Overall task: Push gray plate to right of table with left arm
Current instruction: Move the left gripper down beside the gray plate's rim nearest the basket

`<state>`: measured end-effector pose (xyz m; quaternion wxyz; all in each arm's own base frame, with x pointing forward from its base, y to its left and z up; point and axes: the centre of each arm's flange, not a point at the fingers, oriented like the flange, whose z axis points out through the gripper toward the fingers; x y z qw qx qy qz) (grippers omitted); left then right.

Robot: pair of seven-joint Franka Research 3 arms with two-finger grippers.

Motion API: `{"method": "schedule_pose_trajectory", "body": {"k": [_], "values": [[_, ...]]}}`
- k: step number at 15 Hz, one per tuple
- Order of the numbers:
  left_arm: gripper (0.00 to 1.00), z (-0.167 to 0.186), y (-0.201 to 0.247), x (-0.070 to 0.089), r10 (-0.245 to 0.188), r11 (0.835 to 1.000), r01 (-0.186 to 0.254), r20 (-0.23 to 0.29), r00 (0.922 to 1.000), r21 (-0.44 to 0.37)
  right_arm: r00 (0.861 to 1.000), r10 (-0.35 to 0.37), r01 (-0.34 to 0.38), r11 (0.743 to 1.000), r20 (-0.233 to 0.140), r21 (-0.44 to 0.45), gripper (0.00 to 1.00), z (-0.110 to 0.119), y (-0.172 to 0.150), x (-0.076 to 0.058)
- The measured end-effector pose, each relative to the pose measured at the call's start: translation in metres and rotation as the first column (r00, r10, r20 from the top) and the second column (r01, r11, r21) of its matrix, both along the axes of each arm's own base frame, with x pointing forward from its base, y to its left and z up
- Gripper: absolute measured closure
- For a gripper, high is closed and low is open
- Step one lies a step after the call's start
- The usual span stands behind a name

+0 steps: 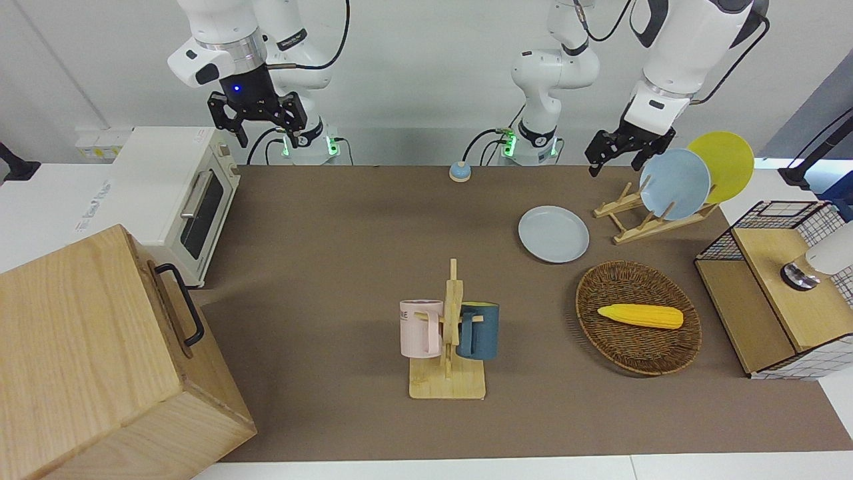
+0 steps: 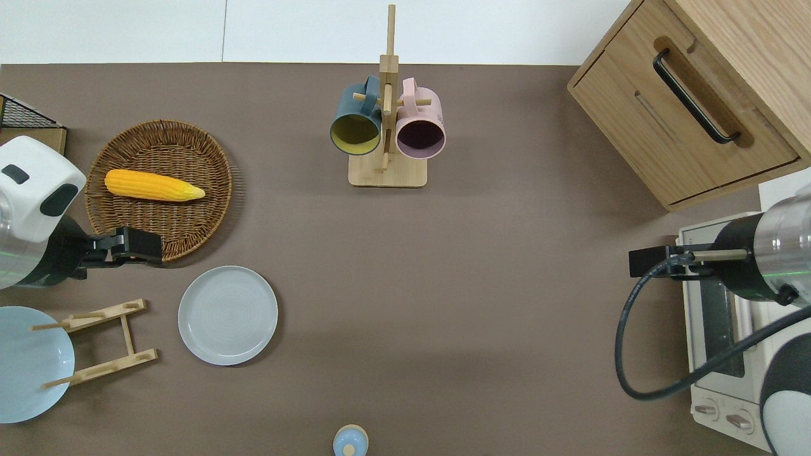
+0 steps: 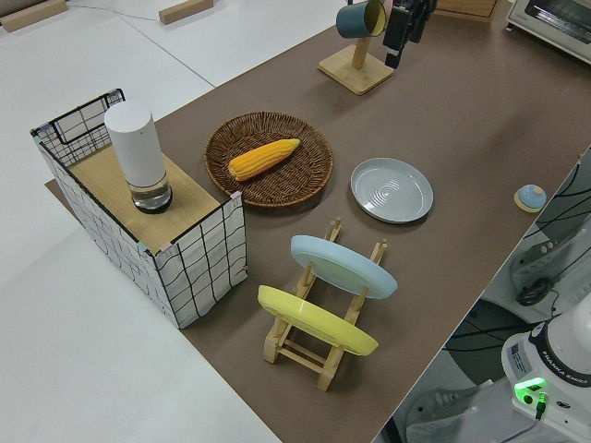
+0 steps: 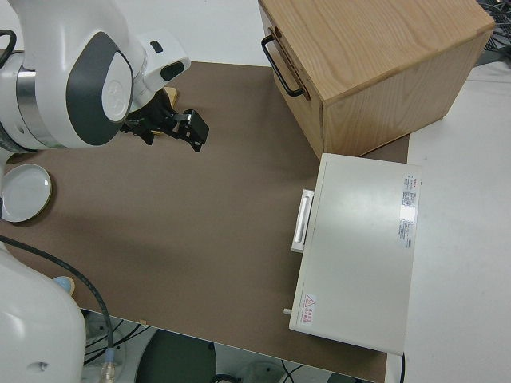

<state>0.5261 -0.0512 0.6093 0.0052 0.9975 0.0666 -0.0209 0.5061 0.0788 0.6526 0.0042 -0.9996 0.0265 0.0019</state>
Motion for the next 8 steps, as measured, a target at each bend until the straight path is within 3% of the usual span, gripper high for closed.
{"method": "schedule_pose_trajectory", "body": {"k": [8], "values": [[0.0, -0.0036, -0.0061, -0.0006, -0.013, 1.0, 0.013, -0.007, 0.9999, 0.0, 1.0, 0.0, 0.0, 1.0, 0.0, 0.0, 0.0, 0.0, 0.0, 0.0]]}}
